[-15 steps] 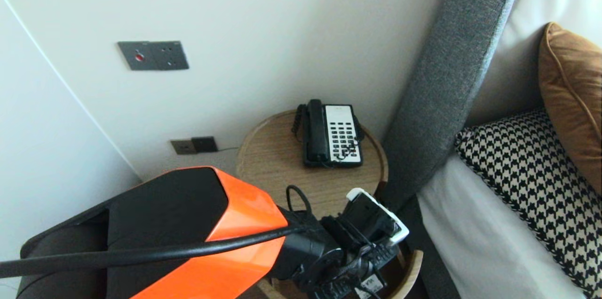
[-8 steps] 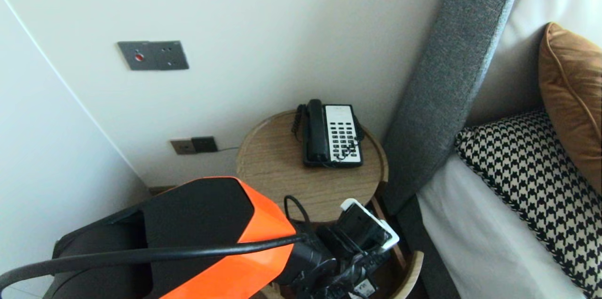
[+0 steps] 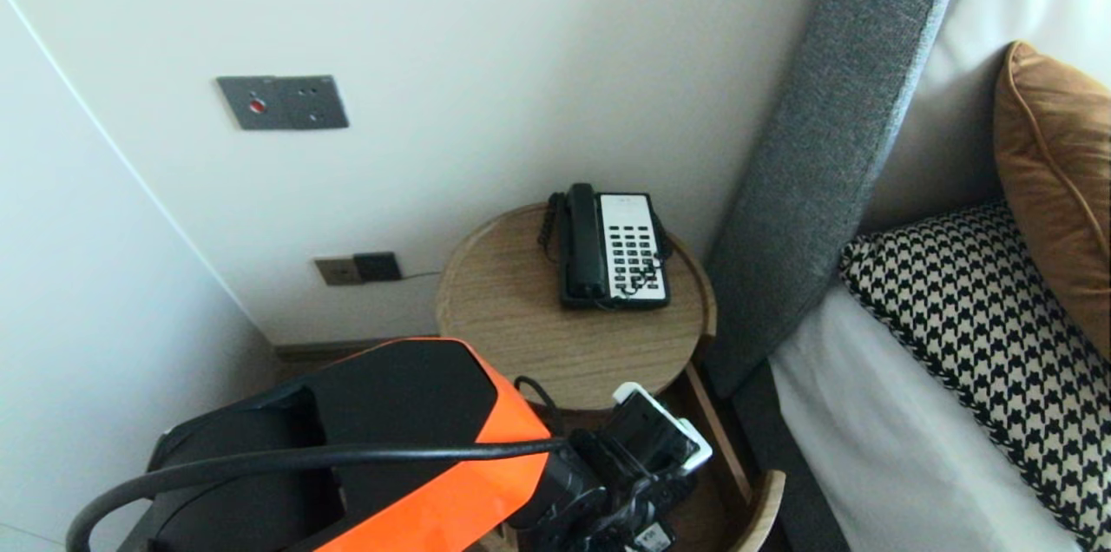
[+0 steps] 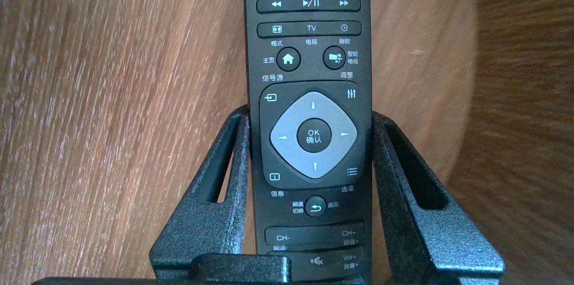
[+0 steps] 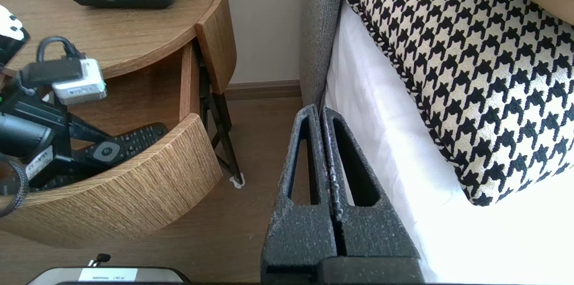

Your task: Put the remote controls on the table in the drawer one by one

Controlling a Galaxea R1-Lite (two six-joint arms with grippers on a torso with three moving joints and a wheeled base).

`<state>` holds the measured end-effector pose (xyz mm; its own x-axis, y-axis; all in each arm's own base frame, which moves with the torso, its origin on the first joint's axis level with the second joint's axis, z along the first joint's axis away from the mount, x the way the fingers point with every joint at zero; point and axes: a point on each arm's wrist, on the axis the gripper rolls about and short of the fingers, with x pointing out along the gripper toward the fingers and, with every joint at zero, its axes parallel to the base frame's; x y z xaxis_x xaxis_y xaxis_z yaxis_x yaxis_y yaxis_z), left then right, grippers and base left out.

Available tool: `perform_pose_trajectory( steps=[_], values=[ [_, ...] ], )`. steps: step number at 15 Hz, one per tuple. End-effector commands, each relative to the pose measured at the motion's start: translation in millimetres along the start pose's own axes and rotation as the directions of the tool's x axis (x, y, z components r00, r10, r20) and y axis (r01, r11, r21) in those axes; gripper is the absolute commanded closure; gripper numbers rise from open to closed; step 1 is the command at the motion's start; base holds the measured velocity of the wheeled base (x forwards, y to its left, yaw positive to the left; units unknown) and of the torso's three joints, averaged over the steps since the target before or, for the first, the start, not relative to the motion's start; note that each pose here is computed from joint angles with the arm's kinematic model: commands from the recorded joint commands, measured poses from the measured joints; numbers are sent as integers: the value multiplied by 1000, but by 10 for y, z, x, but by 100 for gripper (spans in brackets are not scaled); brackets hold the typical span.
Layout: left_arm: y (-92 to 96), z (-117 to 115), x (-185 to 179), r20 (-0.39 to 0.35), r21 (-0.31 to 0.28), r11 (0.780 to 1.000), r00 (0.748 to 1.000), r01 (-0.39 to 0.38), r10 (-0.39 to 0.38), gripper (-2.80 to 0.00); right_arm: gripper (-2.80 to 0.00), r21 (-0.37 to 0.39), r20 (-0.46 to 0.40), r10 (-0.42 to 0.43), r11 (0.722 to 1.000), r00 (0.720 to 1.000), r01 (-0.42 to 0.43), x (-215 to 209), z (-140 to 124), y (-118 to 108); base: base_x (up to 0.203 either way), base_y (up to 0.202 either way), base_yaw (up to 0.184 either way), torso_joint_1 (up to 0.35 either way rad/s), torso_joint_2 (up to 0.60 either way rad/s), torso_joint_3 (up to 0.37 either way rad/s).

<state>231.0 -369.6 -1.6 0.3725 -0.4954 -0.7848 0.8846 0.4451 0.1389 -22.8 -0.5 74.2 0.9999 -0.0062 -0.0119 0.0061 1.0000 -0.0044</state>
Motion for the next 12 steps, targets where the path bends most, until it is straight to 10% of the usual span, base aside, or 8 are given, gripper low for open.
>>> perform_pose_trajectory(
  steps=[1, 12],
  values=[
    [28, -40, 45, -13, -7, 1000, 1000, -3, 3, 0, 0, 0, 1, 0, 1000, 1000, 0, -1, 0, 0, 0, 0, 0, 0, 0, 0],
    [207, -126, 184, 21, -23, 999, 999, -37, 38, 0, 0, 0, 3, 0, 1000, 1000, 0, -2, -1, 0, 0, 0, 0, 0, 0, 0]
  ],
)
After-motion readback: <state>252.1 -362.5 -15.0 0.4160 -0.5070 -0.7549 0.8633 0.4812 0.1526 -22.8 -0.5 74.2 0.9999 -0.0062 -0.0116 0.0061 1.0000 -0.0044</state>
